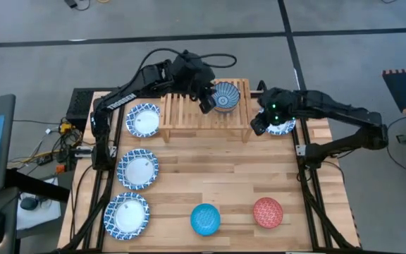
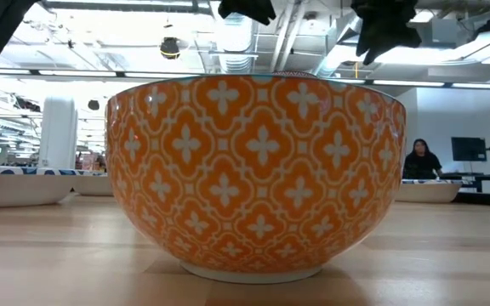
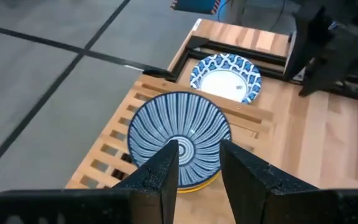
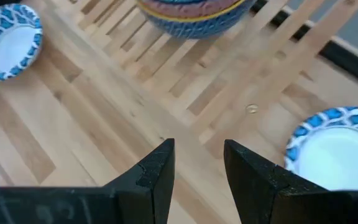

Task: Place and stack bowls onto a shelf
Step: Stack the red bowl on top of the blue bowl

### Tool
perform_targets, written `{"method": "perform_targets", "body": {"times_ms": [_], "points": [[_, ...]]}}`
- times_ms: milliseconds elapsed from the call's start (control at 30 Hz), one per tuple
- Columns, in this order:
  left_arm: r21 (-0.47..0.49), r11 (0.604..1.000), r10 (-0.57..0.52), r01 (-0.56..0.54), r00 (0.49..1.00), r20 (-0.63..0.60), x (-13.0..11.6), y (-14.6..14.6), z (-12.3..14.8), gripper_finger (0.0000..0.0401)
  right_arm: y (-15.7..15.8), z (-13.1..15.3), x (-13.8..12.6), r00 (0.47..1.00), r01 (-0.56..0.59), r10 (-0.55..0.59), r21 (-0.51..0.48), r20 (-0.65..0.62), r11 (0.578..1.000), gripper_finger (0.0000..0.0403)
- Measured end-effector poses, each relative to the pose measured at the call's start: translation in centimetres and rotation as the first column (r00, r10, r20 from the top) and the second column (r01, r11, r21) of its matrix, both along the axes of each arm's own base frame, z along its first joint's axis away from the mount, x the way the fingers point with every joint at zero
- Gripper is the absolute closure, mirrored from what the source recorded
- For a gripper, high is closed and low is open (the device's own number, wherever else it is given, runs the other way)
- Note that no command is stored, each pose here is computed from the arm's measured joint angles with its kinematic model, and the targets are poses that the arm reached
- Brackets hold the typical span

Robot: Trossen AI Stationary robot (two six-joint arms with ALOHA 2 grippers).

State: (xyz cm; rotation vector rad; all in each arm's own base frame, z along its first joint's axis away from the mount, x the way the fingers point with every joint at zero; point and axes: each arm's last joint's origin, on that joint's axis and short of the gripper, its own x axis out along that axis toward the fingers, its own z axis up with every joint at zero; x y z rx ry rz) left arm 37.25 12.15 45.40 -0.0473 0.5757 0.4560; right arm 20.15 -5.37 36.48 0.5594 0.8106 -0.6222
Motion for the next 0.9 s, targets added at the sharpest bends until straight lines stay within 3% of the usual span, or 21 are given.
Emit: {"method": "perform_targets", "body": {"times_ms": [200,433,667,800,900], "points": [[-0.032,0.999,-0.015,0.017,0.999,0.039,0.4,-0.9,0.2,0.0298,1.3,-1.5,0.3,0.998,-0.021,0.02,0.022,0.061,1.0,0.0239],[-0.106,0.985,-0.103,0.137,0.957,0.272,0.2,-2.1,2.8,0.0298,1.9,-1.7,1.1,0.991,-0.063,0.063,0.0,0.119,0.998,0.0239],[-0.038,0.997,-0.054,0.067,0.96,0.273,-1.7,-2.5,4.3,0.0298,1.9,-1.2,1.1,0.982,-0.106,0.113,-0.052,0.155,0.993,0.0239],[-0.014,1.0,0.002,0.0,0.985,0.172,-1.5,-2.8,2.5,0.0298,1.9,-1.1,0.6,0.982,-0.131,0.139,-0.07,0.13,0.989,0.0239],[-0.042,0.999,-0.005,0.012,0.987,0.162,0.6,-3.1,-0.6,0.0298,2.0,-1.0,0.2,0.981,-0.15,0.159,-0.085,0.114,0.985,0.0239]]}}
